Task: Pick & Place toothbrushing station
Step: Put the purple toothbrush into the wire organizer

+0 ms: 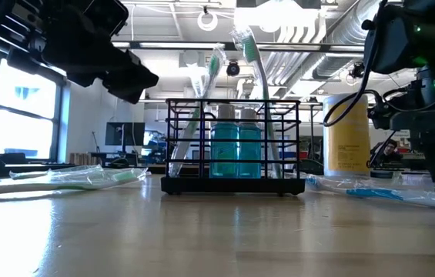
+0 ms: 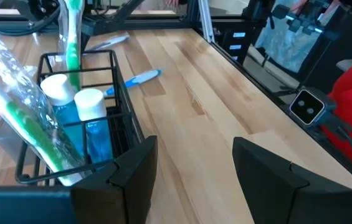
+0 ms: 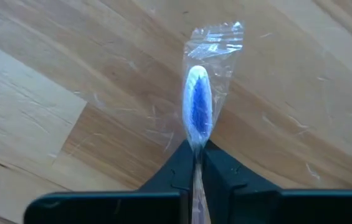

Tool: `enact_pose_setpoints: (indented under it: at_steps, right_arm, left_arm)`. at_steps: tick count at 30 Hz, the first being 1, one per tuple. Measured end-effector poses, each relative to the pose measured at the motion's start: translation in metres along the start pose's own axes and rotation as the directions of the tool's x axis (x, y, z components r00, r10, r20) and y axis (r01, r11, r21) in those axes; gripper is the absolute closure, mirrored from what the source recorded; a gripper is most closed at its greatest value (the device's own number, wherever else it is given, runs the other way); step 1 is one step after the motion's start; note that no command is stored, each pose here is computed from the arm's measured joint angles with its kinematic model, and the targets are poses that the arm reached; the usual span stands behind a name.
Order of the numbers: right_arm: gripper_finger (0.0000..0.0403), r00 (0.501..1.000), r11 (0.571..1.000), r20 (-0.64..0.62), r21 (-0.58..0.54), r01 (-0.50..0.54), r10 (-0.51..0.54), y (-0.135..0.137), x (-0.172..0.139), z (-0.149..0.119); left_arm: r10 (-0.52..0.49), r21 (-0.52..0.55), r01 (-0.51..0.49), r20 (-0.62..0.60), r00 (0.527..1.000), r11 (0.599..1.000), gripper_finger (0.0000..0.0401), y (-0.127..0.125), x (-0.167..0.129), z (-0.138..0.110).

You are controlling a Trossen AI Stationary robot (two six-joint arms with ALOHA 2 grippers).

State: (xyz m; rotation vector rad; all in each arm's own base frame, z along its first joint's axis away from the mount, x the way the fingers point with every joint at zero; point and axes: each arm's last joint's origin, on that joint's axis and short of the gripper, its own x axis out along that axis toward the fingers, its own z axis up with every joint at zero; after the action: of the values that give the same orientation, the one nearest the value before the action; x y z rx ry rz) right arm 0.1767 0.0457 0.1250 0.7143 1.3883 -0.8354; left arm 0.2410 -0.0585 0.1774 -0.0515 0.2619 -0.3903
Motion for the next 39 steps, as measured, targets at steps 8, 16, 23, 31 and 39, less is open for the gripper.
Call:
enact_pose_setpoints:
  at_steps: [8,16,23,31,39]
  right_arm:
    - [0.0397,1.000,0.999,0.002,-0.036,0.000,0.000,0.006,-0.017,0.000]
    - [0.0398,0.992,0.990,0.105,-0.127,-0.057,0.071,0.027,-0.076,-0.004]
    - [0.0398,0.919,0.951,0.335,-0.288,-0.109,0.207,0.050,-0.119,-0.016]
    - [0.0398,0.692,0.908,0.657,-0.419,0.005,0.299,0.053,-0.126,-0.036]
    - [0.0398,0.495,0.841,0.718,-0.539,-0.050,0.490,0.064,-0.135,-0.046]
  left_arm:
    - [0.000,-0.003,0.000,-0.015,1.000,1.000,0.0197,0.000,0.000,-0.001]
    - [0.009,-0.004,-0.009,-0.020,1.000,1.000,0.0197,0.000,0.000,-0.002]
    - [0.010,-0.004,-0.011,-0.020,1.000,1.000,0.0197,0.000,0.000,-0.002]
    - [0.011,-0.012,-0.011,-0.019,1.000,1.000,0.0197,0.000,0.000,-0.002]
    - [0.011,-0.030,-0.012,-0.018,1.000,0.999,0.0197,0.000,0.000,-0.002]
